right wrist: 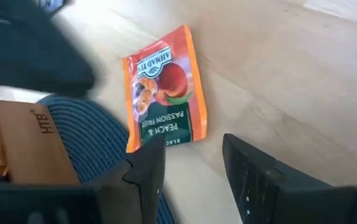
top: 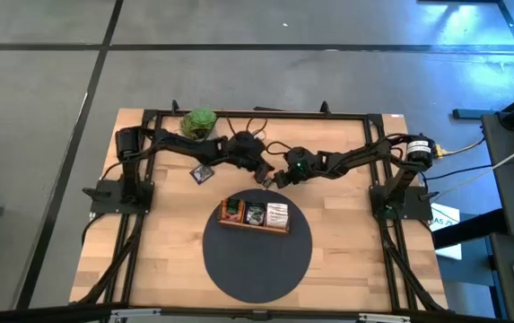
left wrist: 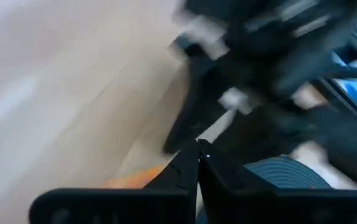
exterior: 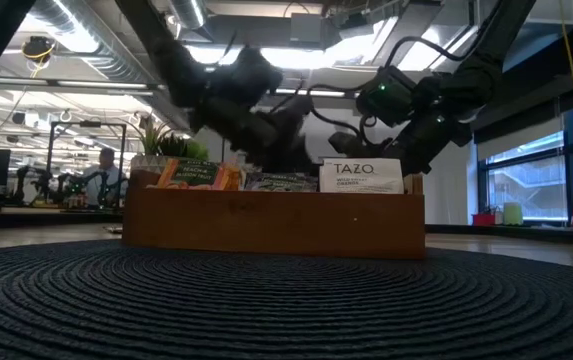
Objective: Pick & Place Tea
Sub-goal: Put the orange tea bag into the left slot of the wooden organizer
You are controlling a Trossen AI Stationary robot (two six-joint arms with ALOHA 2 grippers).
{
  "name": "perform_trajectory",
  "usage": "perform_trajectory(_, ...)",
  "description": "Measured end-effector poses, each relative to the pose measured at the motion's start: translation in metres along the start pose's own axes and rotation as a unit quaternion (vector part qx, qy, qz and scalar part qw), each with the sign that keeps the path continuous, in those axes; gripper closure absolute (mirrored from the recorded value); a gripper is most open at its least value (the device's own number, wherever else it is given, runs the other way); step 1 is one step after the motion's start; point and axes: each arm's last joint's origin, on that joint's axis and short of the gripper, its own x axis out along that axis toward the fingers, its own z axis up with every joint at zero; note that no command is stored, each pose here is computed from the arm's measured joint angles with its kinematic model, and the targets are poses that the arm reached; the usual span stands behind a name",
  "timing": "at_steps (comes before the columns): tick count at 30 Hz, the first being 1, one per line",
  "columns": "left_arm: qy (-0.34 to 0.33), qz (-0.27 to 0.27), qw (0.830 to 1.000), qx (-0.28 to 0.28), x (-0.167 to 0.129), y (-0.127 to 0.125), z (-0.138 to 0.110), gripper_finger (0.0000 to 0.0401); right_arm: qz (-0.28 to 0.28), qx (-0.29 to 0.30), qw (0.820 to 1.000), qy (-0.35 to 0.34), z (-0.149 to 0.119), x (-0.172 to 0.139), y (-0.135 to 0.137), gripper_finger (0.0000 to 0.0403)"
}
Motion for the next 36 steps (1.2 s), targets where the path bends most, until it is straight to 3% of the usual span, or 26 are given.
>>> perform_trajectory(4, -0.001, -0.034, 0.992, 0.125, -0.012, -0.015, 0.029, 0.0399, 0.008, 0.000, 1.000, 0.010, -0.001, 0.000, 0.000, 0.0241)
perform_trajectory(8, 0.016, -0.025, 0.967, 0.254, -0.027, -0.034, 0.049, 0.0396, 0.013, 0.000, 1.000, 0.015, -0.001, 0.000, 0.001, 0.0241)
perform_trajectory(13, 0.014, 0.004, 0.938, 0.346, -0.042, -0.048, 0.065, 0.0393, 0.015, -0.001, 1.000, 0.014, -0.001, 0.000, 0.001, 0.0241)
perform_trajectory(17, -0.018, 0.032, 0.928, 0.372, -0.047, -0.052, 0.074, 0.0396, 0.019, -0.002, 1.000, 0.010, 0.000, 0.000, 0.002, 0.0241)
perform_trajectory(24, -0.028, 0.049, 0.933, 0.354, -0.049, -0.052, 0.076, 0.0392, 0.018, -0.001, 1.000, 0.010, 0.001, -0.001, 0.002, 0.0241)
perform_trajectory(30, -0.008, 0.059, 0.907, 0.417, -0.046, -0.059, 0.068, 0.0359, 0.014, 0.000, 1.000, 0.014, 0.000, 0.000, 0.001, 0.0241)
perform_trajectory(36, 0.053, 0.112, 0.884, 0.450, -0.044, -0.064, 0.051, 0.0310, 0.006, 0.001, 1.000, 0.021, -0.001, 0.000, 0.000, 0.0241)
